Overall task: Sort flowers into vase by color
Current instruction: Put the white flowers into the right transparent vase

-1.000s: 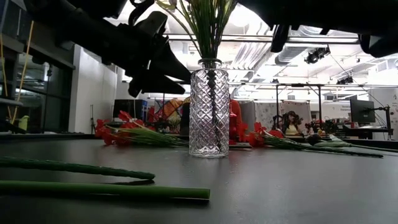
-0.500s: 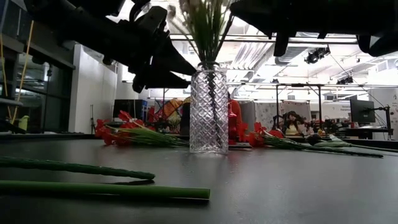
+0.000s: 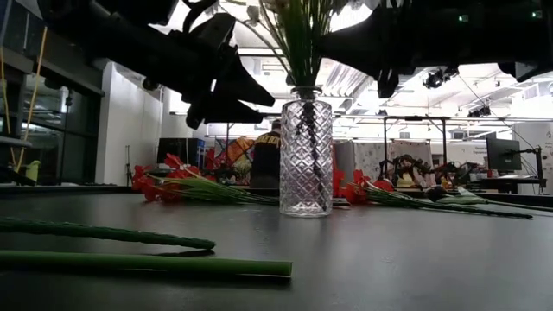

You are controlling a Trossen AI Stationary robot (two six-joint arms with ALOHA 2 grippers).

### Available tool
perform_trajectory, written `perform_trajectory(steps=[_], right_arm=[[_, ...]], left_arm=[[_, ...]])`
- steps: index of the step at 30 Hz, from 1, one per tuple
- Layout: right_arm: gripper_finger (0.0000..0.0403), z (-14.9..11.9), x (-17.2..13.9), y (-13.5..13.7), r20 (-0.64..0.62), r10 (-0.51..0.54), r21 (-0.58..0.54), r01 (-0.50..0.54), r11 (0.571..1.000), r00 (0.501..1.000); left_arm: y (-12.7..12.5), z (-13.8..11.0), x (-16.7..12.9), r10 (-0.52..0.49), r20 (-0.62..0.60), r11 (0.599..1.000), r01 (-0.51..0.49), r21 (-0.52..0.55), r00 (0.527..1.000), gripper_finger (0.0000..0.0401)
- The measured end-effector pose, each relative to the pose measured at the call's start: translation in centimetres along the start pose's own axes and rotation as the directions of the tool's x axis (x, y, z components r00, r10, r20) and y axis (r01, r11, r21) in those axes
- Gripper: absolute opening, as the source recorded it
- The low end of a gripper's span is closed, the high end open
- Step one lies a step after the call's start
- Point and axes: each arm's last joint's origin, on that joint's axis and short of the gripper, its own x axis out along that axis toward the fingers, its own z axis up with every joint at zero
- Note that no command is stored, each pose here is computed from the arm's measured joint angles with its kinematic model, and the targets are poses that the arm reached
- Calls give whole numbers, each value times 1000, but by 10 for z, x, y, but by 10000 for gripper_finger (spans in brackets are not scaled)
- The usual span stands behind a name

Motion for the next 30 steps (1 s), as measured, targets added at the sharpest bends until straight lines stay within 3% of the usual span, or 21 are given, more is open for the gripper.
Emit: perform_trajectory(steps=[9,20,24,30], right_arm=[[0,-13,-1,-2,-125,-11,-4,10,1000,992],[5,-14,-1,-1,-145,14,44,-8,999,989],[41,-11,-3,-2,-154,16,72,-5,997,988],[148,-1,-9,-4,-205,9,74,7,997,979]], left_arm=[[4,6,2,-3,34,1000,3,-15,999,209],[5,6,2,-1,31,1000,1,5,1000,209],[5,6,2,-1,31,1000,1,5,1000,209],[5,6,2,-1,31,1000,1,5,1000,209]])
